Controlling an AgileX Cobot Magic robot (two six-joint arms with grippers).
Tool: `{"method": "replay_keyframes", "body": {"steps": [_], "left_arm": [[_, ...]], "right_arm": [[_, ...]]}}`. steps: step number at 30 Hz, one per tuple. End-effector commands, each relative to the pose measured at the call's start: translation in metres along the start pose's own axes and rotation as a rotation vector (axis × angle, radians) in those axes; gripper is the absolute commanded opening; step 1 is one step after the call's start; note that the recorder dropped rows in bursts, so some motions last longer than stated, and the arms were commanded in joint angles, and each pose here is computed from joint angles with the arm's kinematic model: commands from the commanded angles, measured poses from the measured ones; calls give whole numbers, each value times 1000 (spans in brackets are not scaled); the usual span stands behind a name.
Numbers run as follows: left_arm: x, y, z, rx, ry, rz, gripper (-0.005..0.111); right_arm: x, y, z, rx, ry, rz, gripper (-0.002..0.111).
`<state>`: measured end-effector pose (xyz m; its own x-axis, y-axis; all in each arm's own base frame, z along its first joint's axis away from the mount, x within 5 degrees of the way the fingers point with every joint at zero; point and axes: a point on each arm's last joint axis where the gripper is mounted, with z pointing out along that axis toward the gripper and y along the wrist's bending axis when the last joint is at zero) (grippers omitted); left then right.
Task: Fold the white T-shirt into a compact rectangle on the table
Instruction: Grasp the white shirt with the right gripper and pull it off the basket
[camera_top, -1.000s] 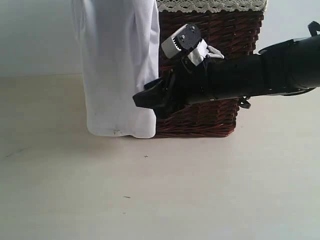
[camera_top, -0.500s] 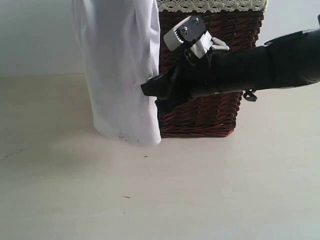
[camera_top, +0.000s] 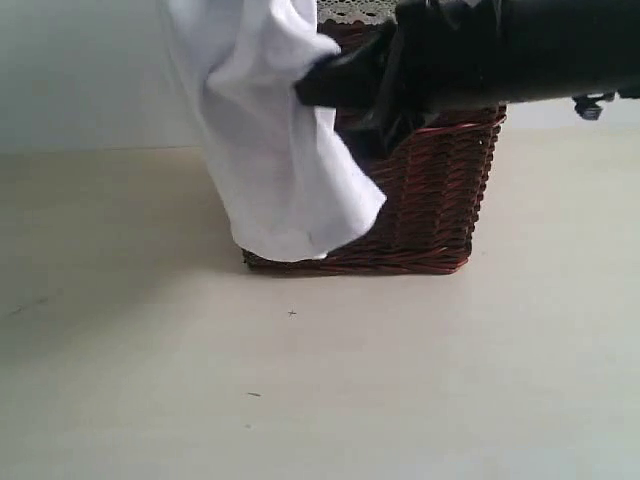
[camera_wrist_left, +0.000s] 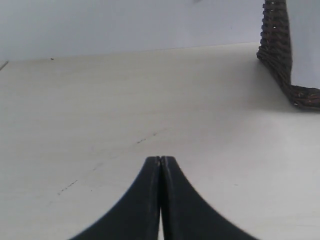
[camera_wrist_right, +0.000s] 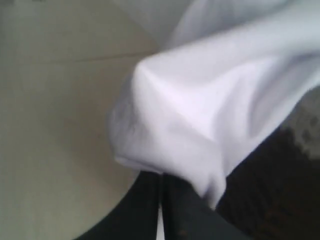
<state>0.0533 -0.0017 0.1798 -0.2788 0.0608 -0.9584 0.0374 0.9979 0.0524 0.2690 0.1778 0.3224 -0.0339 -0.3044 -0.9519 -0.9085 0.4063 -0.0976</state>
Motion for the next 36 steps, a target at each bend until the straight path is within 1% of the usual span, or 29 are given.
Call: {"method": "replay_keyframes", "body": {"steps": [1, 3, 11, 13, 17, 20, 22, 27, 33, 34, 36], "left_arm": [[-1, 0, 0, 5, -16, -1, 0], [-1, 0, 0, 5, -16, -1, 0], [-1, 0, 0, 5, -16, -1, 0], [-1, 0, 0, 5, -16, -1, 0], [-1, 0, 0, 5, -16, -1, 0], [-1, 0, 0, 5, -16, -1, 0], [-1, 0, 0, 5, -16, -1, 0], [-1, 0, 0, 5, -16, -1, 0], [-1, 0, 0, 5, -16, -1, 0], [-1, 0, 0, 5, -16, -1, 0], [-1, 0, 0, 5, -16, -1, 0]], "right_arm": [[-41, 5, -23, 74, -223, -160, 0], [-64, 5, -32, 77, -285, -209, 0], [-151, 4, -69, 162, -497, -396, 0], [-179, 5, -84, 213, -561, -450, 0], [-230, 9, -121, 356, -683, -536, 0], [-262, 17, -153, 451, -780, -591, 0], [-282, 28, -176, 488, -854, -639, 0], [-313, 56, -222, 538, -1004, -740, 0], [-330, 81, -259, 571, -1119, -820, 0], [-331, 83, -261, 569, -1126, -823, 0], [-331, 84, -262, 538, -1140, -780, 0]]}}
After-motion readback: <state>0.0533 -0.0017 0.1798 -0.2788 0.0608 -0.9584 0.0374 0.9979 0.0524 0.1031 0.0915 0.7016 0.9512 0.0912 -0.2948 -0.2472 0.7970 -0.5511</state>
